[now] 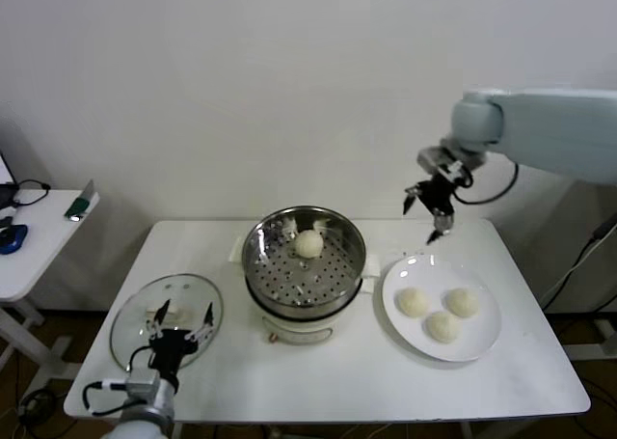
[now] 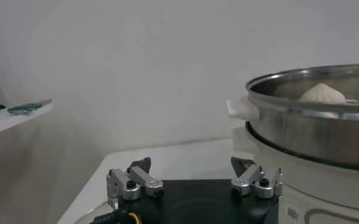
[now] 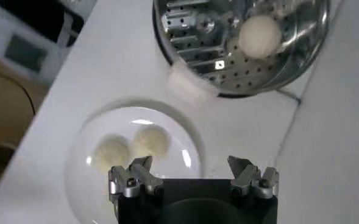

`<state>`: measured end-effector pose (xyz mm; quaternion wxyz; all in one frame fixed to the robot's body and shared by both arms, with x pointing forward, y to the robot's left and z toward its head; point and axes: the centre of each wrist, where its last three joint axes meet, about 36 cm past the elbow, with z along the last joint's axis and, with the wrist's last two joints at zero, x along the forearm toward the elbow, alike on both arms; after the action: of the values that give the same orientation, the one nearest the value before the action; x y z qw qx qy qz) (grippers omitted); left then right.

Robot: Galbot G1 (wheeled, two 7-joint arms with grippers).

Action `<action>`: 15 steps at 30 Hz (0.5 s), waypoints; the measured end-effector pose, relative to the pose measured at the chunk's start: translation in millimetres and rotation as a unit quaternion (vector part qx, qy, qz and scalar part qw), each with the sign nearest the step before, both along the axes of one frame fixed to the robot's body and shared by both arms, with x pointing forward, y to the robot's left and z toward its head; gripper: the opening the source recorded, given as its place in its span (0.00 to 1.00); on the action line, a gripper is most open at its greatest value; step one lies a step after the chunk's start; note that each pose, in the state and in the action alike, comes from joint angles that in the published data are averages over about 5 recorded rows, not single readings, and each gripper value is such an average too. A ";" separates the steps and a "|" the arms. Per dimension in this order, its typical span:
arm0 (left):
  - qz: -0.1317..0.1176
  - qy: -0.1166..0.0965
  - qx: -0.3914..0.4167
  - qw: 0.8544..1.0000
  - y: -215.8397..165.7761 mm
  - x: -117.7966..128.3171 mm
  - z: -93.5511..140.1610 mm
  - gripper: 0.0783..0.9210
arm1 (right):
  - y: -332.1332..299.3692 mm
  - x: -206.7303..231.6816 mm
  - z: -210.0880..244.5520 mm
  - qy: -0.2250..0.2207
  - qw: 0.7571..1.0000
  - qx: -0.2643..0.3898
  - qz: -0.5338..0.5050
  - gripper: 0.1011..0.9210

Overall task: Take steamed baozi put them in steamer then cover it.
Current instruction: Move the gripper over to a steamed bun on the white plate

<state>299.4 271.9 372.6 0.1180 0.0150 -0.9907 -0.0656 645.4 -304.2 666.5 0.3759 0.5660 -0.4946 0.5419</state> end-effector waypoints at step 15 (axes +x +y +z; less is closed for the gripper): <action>0.006 -0.003 -0.003 1.000 0.9 -4.8 -1.0 0.88 | -3.8 -38.9 -106.8 -0.015 0.996 -0.035 -0.078 0.88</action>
<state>294.6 272.8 371.6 0.1156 0.0210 -0.9911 -0.0623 606.5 -308.0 559.7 0.4292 0.5042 -0.5234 0.5363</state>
